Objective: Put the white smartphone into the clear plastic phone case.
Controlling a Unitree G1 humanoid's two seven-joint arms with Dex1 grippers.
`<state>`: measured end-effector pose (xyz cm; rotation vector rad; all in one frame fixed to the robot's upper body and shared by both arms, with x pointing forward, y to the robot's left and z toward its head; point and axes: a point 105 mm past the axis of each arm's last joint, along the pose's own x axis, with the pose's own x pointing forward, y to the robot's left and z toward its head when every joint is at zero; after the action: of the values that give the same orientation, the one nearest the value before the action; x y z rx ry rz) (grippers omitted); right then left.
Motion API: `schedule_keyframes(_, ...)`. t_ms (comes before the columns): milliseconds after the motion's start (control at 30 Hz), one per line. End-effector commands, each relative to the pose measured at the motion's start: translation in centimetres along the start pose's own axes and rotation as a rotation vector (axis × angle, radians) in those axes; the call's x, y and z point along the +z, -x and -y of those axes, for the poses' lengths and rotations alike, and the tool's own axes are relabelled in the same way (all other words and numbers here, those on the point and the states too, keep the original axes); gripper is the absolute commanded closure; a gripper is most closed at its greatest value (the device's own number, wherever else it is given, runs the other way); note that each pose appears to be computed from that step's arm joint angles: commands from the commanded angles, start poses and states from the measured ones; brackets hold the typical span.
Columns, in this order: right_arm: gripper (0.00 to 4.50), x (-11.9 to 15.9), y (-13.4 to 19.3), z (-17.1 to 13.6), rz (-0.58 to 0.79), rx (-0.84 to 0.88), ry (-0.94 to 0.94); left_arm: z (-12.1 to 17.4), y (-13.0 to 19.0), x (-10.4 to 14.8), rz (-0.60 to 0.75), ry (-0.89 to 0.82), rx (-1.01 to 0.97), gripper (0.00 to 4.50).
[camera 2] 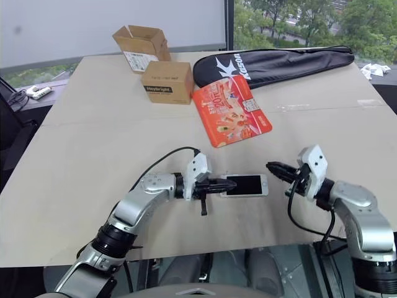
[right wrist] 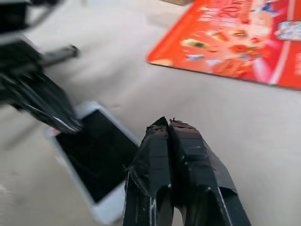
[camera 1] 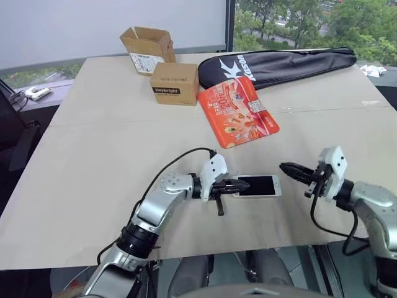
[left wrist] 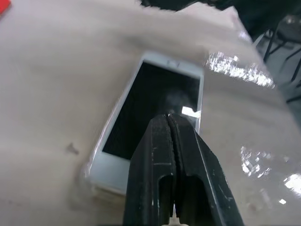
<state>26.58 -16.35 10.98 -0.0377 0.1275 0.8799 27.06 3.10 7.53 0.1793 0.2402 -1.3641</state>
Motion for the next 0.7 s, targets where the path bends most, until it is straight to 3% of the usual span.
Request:
schedule_keyframes(33,4.45,-0.1,-0.1,-0.6,0.043,0.035,0.007,-0.1,0.2,-0.3,-0.018,-0.028,0.002,4.50)
schedule_keyframes(267,4.45,-4.5,-0.2,-0.4,-0.099,0.058,0.020,-0.1,0.2,-0.8,-0.032,-0.031,0.003,4.50)
schedule_keyframes(467,4.45,-7.6,-0.3,-0.2,-0.224,0.044,-0.093,0.1,0.1,-1.0,-0.037,-0.032,-0.007,4.50)
schedule_keyframes(700,4.45,-10.4,0.9,-2.4,-0.436,0.159,-0.117,0.3,0.6,-1.5,-0.049,-0.027,-0.004,4.50)
